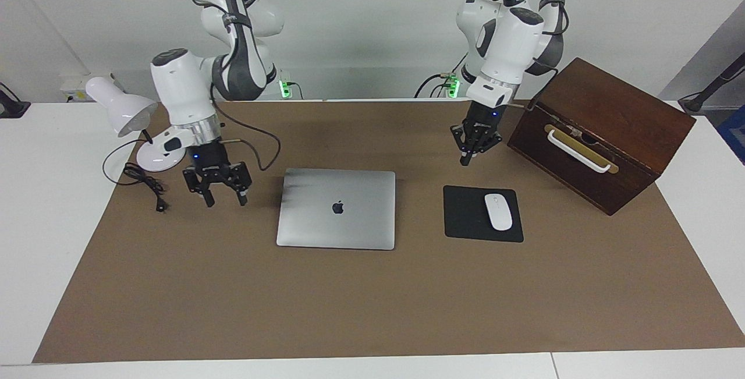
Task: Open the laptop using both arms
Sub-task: 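Move the left gripper toward the laptop's near edge while the right gripper follows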
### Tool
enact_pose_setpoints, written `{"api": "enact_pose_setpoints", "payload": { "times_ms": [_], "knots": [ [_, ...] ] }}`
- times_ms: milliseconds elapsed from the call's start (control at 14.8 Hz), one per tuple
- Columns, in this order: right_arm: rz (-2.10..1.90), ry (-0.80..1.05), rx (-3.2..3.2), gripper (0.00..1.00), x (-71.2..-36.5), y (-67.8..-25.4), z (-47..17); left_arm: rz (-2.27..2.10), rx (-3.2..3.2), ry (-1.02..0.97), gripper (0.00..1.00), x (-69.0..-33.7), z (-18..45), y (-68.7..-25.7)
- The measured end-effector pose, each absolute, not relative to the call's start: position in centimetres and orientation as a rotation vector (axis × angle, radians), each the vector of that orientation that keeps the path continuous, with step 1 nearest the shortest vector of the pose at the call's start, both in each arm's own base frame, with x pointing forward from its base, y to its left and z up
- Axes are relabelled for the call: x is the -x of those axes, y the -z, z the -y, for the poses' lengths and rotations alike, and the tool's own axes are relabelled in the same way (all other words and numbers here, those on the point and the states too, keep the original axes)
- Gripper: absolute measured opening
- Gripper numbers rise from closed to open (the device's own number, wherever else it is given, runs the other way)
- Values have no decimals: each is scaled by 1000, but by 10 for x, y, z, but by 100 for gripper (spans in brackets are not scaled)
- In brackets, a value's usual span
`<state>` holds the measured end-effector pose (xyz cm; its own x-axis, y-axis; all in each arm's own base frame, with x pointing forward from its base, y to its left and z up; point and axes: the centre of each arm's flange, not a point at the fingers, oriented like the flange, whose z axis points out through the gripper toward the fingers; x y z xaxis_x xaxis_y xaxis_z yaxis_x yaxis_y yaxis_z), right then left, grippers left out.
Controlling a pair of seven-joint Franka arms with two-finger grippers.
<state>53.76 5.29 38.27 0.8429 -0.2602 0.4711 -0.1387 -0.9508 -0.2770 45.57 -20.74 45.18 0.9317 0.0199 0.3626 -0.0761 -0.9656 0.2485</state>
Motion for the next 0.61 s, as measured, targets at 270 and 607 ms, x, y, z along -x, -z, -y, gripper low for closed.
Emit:
{"api": "enact_pose_setpoints", "payload": {
  "times_ms": [270,607],
  "knots": [
    [-566,837,2552,90,-478,-357,-164,120,-2792,-589,1,-426,232,-435],
    [-832,800,2415,95,-420,-345,-224,190,-2771,-629,1,-403,252,-420]
  ]
}}
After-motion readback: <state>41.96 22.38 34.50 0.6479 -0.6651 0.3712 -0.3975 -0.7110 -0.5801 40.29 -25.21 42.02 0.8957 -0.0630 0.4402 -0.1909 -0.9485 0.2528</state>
